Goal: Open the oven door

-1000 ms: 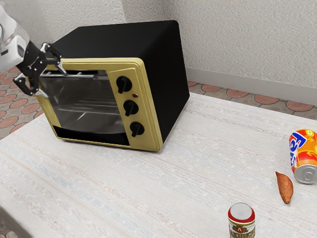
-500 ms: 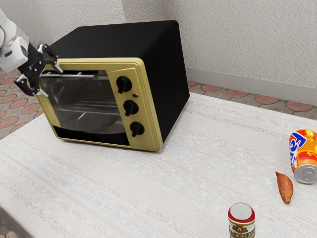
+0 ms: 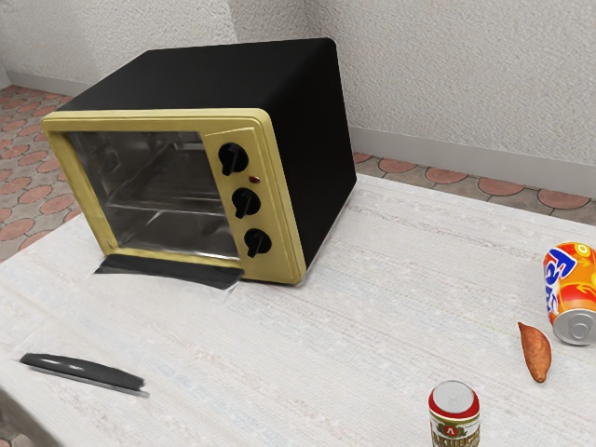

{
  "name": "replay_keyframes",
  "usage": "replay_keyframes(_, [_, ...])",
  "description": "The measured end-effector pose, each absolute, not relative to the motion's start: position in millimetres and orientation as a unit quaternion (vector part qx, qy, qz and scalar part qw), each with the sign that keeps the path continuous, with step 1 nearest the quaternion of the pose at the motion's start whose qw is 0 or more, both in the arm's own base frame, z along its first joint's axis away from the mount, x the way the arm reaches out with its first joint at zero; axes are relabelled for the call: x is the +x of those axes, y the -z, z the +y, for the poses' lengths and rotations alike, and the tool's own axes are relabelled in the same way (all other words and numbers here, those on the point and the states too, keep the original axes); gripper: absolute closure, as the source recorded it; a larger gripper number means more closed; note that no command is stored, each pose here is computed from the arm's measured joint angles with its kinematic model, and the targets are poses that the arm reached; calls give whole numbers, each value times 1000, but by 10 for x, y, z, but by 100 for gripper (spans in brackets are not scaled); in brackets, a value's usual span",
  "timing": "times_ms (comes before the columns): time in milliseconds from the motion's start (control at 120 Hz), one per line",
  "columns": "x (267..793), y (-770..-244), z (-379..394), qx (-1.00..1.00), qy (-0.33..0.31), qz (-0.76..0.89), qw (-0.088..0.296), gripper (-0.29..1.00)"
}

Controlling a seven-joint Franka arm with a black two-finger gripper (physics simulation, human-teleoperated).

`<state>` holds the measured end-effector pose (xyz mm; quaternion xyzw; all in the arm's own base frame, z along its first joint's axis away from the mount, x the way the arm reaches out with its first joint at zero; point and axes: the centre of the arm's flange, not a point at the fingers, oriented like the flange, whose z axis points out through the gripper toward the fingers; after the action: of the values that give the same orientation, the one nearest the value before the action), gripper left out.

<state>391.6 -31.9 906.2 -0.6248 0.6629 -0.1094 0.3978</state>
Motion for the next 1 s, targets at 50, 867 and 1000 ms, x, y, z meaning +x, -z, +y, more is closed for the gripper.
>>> replay_keyframes(50, [4715, -8640, 74, -703, 99, 630, 315, 2])
replay_keyframes(867, [5883, -6452, 971, -988, -32, 154, -1, 0])
replay_keyframes(1000, [5881, -6452, 969, -993, -32, 116, -1, 0])
